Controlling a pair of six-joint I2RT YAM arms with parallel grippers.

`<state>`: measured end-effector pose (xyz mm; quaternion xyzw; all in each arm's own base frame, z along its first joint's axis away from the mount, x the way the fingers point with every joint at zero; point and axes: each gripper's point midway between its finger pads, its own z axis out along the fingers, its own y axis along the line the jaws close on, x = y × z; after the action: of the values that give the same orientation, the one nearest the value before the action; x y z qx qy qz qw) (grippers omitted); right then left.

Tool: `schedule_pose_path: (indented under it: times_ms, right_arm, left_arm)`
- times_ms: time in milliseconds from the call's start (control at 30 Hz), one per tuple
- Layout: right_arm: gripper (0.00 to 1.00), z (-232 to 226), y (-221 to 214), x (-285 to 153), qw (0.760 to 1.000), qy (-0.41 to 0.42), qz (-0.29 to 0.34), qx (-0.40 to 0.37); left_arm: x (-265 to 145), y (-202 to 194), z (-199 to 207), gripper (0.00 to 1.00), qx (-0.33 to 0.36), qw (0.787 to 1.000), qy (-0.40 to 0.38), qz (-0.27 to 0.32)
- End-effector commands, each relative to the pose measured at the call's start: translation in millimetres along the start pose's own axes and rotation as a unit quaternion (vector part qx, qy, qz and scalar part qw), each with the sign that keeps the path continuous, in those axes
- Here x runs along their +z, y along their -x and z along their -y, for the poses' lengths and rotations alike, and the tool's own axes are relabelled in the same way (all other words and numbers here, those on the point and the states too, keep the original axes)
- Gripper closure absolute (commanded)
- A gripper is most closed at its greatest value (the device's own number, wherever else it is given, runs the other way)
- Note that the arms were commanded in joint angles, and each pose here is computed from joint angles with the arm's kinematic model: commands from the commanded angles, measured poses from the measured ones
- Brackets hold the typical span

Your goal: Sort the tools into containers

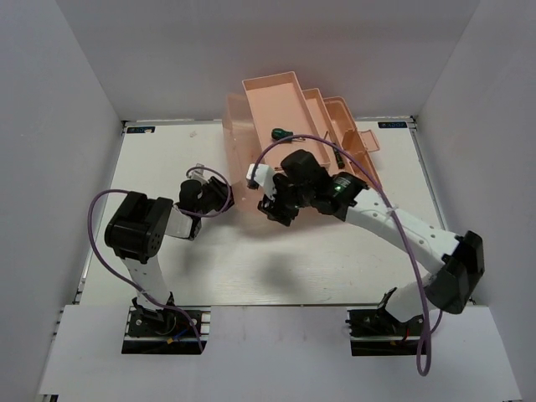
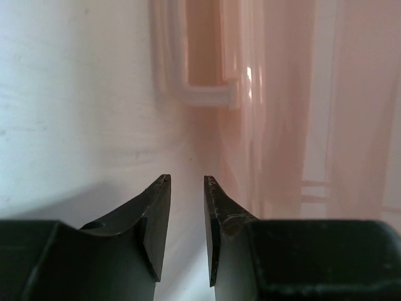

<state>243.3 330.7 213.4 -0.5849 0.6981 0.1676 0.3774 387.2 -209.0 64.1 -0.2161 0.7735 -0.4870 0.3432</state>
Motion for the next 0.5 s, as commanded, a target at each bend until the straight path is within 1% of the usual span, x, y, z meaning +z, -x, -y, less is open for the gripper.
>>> schedule_pose_path:
  times_ms: [0, 33, 67, 100, 133, 167, 200, 233, 267, 300, 333, 367, 400, 433, 467]
  right_arm:
    - [0.41, -52.4, 25.4, -56.0, 0.990, 0.130, 0.061, -0.002]
    - [0.36, -67.7, 37.7, -77.8, 0.980, 0.179, 0.079, -0.021]
    - [0.36, -66.4, 53.8, -97.0, 0.978, 0.176, 0.108, -0.039]
    - [0.38, -61.8, 59.4, -104.2, 0.979, 0.163, 0.114, -0.036]
    - [0.41, -41.4, 76.2, -121.8, 0.985, 0.108, 0.130, -0.032]
    - [0.46, -4.9, 84.2, -126.2, 0.991, 0.014, 0.134, -0.009]
    - [0.76, 11.6, 88.1, -132.7, 0.990, -0.030, 0.138, -0.007]
    - [1.00, 61.8, 77.1, -146.7, 0.979, -0.170, 0.107, 0.019]
    - [1.00, 120.8, 85.3, -177.2, 0.934, -0.331, 0.125, 0.047]
    - [1.00, 142.0, 82.3, -190.1, 0.912, -0.391, 0.119, 0.046]
    - [1.00, 167.0, 55.3, -199.8, 0.881, -0.470, 0.048, 0.005]
    - [1.00, 207.9, 39.8, -222.5, 0.829, -0.558, 0.030, -0.007]
    - [1.00, 226.7, 30.3, -218.4, 0.814, -0.581, 0.019, -0.005]
    - [1.00, 235.9, 13.4, -214.9, 0.815, -0.579, -0.004, 0.006]
    - [1.00, 268.5, -13.7, -250.3, 0.793, -0.607, -0.022, 0.047]
  left_arm:
    - [5.9, 19.7, 43.3, 0.62, 0.018, 0.998, -0.058, 0.017]
    - [7.5, 21.7, 45.8, 0.62, 0.019, 0.998, -0.059, 0.018]
    - [8.6, 23.9, 49.1, 0.62, 0.021, 0.998, -0.063, 0.020]
    - [8.7, 22.9, 47.1, 0.62, 0.018, 0.998, -0.058, 0.018]
    - [9.9, 25.5, 50.9, 0.62, 0.021, 0.998, -0.063, 0.020]
    - [10.0, 25.5, 50.9, 0.62, 0.021, 0.998, -0.063, 0.020]
    - [10.1, 24.5, 48.8, 0.62, 0.018, 0.998, -0.058, 0.018]
    - [10.1, 24.5, 48.8, 0.62, 0.018, 0.998, -0.058, 0.018]
    - [10.2, 23.4, 46.7, 0.62, 0.016, 0.998, -0.054, 0.015]
    - [9.1, 25.7, 49.0, 0.62, 0.017, 0.998, -0.053, 0.020]
    - [7.9, 27.0, 52.6, 0.62, 0.018, 0.998, -0.057, 0.022]
    - [8.0, 26.0, 50.5, 0.62, 0.016, 0.998, -0.053, 0.020]
    - [9.2, 28.5, 54.4, 0.62, 0.018, 0.998, -0.057, 0.022]
    - [9.3, 27.5, 52.3, 0.62, 0.016, 0.998, -0.053, 0.020]
    - [9.3, 27.5, 52.3, 0.62, 0.016, 0.998, -0.053, 0.020]
